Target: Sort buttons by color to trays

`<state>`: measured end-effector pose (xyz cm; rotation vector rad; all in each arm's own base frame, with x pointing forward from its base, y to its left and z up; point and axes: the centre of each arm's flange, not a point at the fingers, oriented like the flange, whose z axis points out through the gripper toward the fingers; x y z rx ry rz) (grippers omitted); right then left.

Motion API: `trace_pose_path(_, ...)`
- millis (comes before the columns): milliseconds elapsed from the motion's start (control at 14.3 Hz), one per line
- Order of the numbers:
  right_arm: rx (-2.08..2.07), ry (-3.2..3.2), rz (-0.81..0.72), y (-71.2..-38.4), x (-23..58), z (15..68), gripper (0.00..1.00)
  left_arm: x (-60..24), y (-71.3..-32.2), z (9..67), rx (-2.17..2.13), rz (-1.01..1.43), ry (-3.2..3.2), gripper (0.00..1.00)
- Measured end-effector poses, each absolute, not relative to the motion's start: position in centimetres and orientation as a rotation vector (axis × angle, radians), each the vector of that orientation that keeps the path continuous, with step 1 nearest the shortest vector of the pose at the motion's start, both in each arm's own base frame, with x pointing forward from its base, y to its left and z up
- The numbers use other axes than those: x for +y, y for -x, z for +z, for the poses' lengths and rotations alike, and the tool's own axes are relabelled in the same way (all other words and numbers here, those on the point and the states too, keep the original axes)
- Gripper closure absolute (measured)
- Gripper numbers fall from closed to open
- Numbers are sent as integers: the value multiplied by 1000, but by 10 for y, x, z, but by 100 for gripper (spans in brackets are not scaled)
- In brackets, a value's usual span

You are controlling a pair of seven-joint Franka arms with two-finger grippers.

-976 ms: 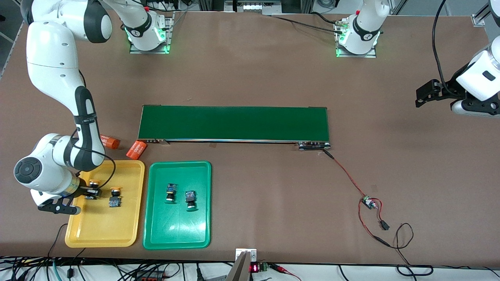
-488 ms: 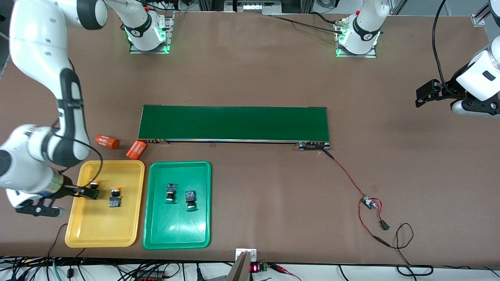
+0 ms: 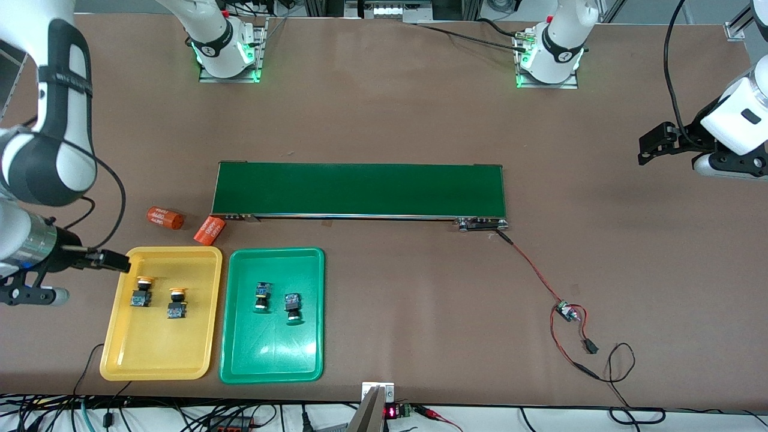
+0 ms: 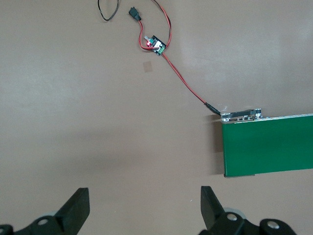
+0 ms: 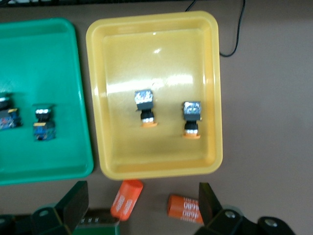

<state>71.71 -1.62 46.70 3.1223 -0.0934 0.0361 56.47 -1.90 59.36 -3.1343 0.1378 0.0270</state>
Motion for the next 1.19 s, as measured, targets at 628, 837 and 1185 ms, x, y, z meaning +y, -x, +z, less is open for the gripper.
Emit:
trace_pose_path(628, -205, -3140, -4, -638, -126, 573, 0, -22, -565, 594, 147, 26, 3134, 0)
trace_pose_path(837, -163, -3115, -54, -623, -116, 570, 0, -22, -565, 594, 148, 26, 3134, 0)
trace_pose_path(1185, -181, -3130, -30, -587, -92, 601, 0, -22, -565, 594, 148, 26, 3134, 0)
